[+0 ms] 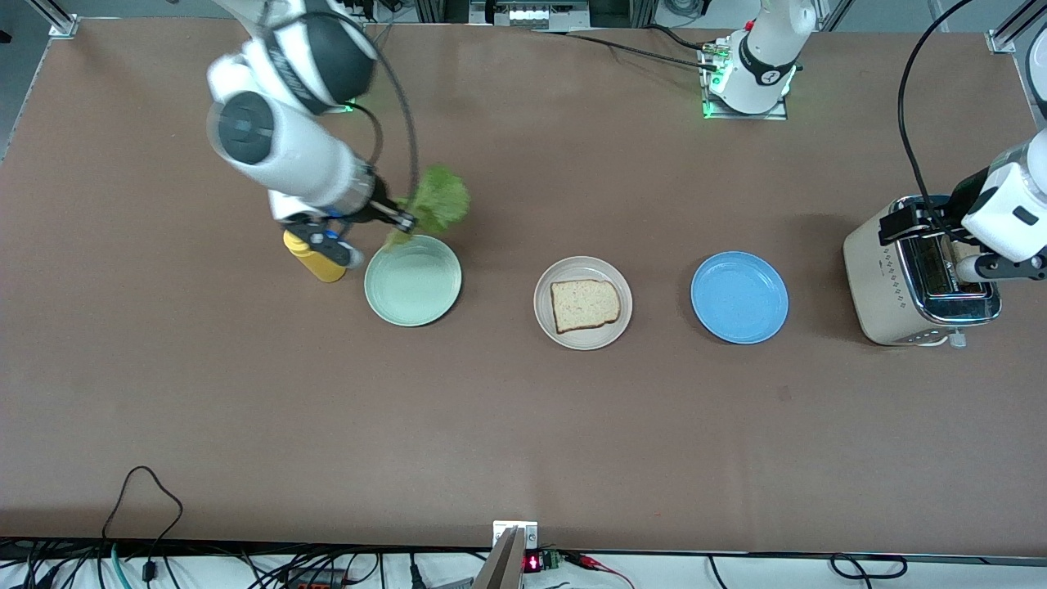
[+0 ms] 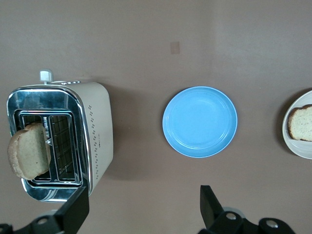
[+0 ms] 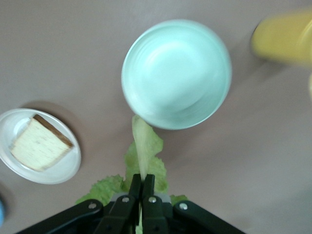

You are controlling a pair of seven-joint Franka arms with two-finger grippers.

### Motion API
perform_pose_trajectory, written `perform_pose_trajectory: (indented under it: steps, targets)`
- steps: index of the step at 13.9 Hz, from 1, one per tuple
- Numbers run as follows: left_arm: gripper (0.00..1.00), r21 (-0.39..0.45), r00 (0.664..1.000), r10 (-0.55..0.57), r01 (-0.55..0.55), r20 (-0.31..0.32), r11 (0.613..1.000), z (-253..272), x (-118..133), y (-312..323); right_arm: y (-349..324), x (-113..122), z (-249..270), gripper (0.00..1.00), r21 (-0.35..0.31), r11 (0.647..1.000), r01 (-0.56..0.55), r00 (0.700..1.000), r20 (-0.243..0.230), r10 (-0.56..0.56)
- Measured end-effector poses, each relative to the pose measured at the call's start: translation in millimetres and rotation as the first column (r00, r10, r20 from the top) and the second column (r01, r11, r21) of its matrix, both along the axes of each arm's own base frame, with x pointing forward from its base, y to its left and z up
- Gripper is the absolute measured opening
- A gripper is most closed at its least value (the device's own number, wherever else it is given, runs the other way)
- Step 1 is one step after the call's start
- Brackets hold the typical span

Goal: Make sandwich in beige plate with both arms
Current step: 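Carry the lettuce over the bread and release it onto the bread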

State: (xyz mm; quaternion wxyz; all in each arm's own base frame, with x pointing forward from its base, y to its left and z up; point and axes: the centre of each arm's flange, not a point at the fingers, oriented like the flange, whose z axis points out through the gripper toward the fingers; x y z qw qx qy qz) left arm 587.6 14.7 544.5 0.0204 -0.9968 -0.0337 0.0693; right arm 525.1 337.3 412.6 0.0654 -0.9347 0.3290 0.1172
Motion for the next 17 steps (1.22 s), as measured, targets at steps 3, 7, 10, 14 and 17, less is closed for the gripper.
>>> perform_pose_trajectory:
  steps: [3,7,10,14,17]
  targets:
    - [1.00,0.000,0.998,0.066,-0.066,-0.024,0.998,-14,2,43,63,11,-33,0.03,0.001,0.988,0.155,0.987,-0.048,-0.155]
    - [1.00,-0.017,0.985,0.165,-0.166,-0.056,0.986,-43,4,146,111,28,-88,0.03,0.036,0.959,0.280,0.960,-0.011,-0.280]
    - [1.00,-0.050,0.985,0.148,-0.153,-0.093,0.987,-75,7,205,138,34,-118,0.03,0.079,0.925,0.373,0.928,-0.003,-0.373]
    - [1.00,-0.122,0.986,0.066,-0.085,-0.154,0.989,-126,-6,268,162,42,-152,0.03,0.144,0.878,0.456,0.888,0.002,-0.461]
    - [1.00,-0.157,0.981,0.045,-0.076,-0.187,0.985,-153,-15,291,174,41,-170,0.04,0.177,0.855,0.487,0.869,-0.003,-0.494]
